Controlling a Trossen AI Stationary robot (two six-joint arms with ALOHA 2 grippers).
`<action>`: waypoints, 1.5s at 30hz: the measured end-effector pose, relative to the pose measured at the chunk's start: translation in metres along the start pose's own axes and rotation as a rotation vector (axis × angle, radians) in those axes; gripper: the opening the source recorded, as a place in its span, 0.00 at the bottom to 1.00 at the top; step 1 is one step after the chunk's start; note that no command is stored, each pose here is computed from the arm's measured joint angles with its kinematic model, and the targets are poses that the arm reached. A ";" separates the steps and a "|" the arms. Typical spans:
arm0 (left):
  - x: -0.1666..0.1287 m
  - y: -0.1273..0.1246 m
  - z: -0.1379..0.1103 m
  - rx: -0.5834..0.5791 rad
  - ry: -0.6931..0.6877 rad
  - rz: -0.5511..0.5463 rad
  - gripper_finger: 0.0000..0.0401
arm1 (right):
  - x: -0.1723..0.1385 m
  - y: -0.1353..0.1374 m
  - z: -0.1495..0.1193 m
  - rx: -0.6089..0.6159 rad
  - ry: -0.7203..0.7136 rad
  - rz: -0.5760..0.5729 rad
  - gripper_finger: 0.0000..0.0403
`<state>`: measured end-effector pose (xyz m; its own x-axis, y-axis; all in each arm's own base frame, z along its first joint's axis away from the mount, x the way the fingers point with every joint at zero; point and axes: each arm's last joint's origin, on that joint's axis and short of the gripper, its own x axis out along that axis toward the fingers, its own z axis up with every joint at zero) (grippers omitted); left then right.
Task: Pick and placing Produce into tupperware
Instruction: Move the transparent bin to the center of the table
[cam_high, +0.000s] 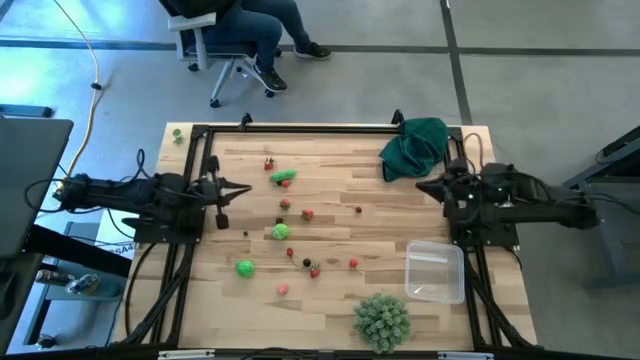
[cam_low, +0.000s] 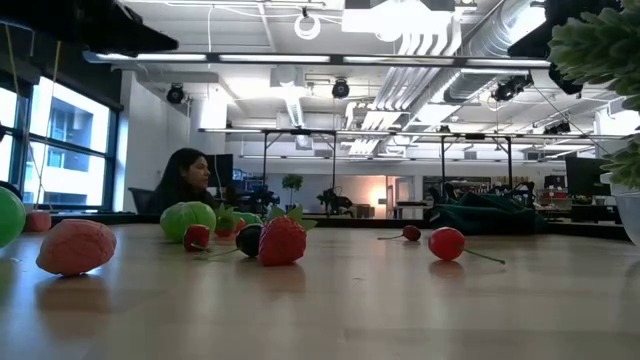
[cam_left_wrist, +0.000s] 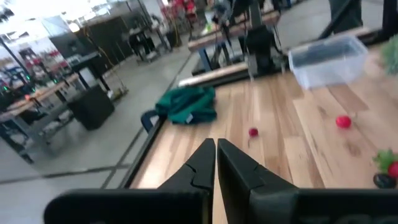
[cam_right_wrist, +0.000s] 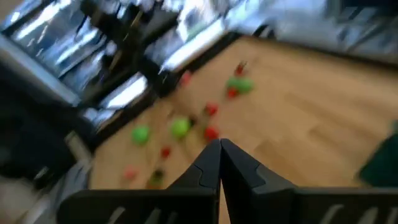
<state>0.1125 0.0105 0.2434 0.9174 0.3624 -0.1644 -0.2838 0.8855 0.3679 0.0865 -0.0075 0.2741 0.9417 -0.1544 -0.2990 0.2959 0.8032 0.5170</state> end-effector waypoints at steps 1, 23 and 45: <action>0.002 -0.001 -0.001 0.001 0.014 -0.004 0.02 | 0.004 0.004 0.002 0.008 0.043 0.019 0.00; 0.010 -0.008 -0.006 0.222 0.071 -0.084 0.02 | 0.047 0.056 -0.051 0.262 0.786 -0.284 0.00; 0.018 -0.013 -0.013 0.240 0.154 -0.114 0.02 | 0.070 0.076 -0.131 0.040 0.986 -0.653 0.00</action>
<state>0.1289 0.0093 0.2239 0.8811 0.3208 -0.3474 -0.0907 0.8357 0.5417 0.1539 0.1180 0.1873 0.0847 -0.0044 -0.9964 0.6963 0.7155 0.0560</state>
